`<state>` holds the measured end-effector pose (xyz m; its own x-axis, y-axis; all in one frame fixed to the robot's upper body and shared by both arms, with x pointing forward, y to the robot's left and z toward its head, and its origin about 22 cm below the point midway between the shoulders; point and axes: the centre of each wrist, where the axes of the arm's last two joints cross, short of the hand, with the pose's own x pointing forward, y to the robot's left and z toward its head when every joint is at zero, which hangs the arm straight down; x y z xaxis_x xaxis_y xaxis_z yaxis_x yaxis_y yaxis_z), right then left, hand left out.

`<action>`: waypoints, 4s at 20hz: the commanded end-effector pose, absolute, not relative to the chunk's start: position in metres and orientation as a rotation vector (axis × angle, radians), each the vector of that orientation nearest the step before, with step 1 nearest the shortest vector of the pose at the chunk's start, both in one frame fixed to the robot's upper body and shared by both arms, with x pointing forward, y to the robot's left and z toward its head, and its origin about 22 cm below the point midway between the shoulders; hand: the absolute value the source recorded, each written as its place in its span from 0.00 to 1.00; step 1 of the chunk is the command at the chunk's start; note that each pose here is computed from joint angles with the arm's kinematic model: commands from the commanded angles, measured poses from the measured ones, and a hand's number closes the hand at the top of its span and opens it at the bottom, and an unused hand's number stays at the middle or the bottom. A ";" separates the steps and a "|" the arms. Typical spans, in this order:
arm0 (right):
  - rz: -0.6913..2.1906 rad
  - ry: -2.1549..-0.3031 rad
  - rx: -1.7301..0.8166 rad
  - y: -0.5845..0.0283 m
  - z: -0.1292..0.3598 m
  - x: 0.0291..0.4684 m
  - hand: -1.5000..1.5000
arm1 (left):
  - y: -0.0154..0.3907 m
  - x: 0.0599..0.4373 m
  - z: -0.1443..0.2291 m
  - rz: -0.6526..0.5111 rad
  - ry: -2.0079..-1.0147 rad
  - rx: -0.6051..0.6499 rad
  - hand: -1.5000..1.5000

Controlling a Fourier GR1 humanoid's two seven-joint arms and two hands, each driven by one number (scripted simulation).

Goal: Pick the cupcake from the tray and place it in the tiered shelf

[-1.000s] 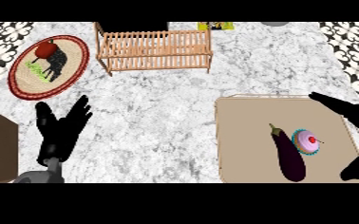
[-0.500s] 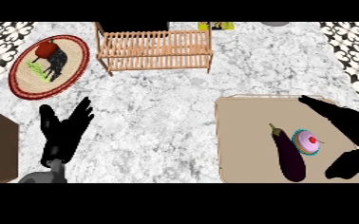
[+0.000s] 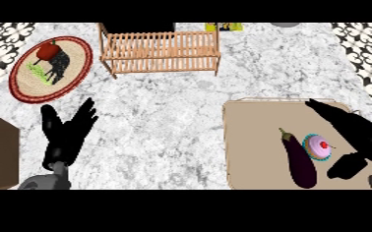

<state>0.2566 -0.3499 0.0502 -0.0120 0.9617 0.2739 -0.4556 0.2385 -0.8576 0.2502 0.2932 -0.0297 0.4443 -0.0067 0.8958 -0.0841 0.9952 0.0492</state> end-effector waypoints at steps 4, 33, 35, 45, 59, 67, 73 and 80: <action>1.225 -1.071 -0.612 -0.337 0.017 0.271 0.00 | 0.294 0.243 -0.015 0.031 -1.127 0.101 0.50; 1.206 -1.401 -0.379 -0.148 0.025 0.254 1.00 | 0.285 0.254 -0.028 -0.008 -1.111 0.072 0.50; 1.146 -1.407 -0.385 -0.133 0.026 0.251 1.00 | 0.281 0.259 -0.025 -0.003 -1.124 0.070 0.50; 0.807 -1.655 -0.691 -0.049 0.139 0.240 1.00 | 0.275 0.263 -0.026 -0.023 -1.104 0.068 0.50; 0.528 -1.636 -0.861 0.029 0.308 0.264 1.00 | 0.275 0.268 -0.017 -0.008 -1.132 0.072 0.50; 0.494 -1.633 -0.901 0.048 0.349 0.321 1.00 | 0.288 0.265 -0.017 0.001 -1.122 0.071 0.50; 0.568 -1.592 -0.858 0.054 0.354 0.350 1.00 | 0.279 0.262 -0.029 0.000 -1.116 0.067 0.50; 0.646 -1.594 -0.907 0.039 0.327 0.396 1.00 | 0.289 0.262 -0.014 0.008 -1.128 0.072 0.50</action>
<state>0.3784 0.0375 0.3444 -0.0699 0.8185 0.5702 0.2027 0.5714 -0.7953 0.2586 0.2847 -0.0220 0.4347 -0.0237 0.9003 -0.0507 0.9974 0.0508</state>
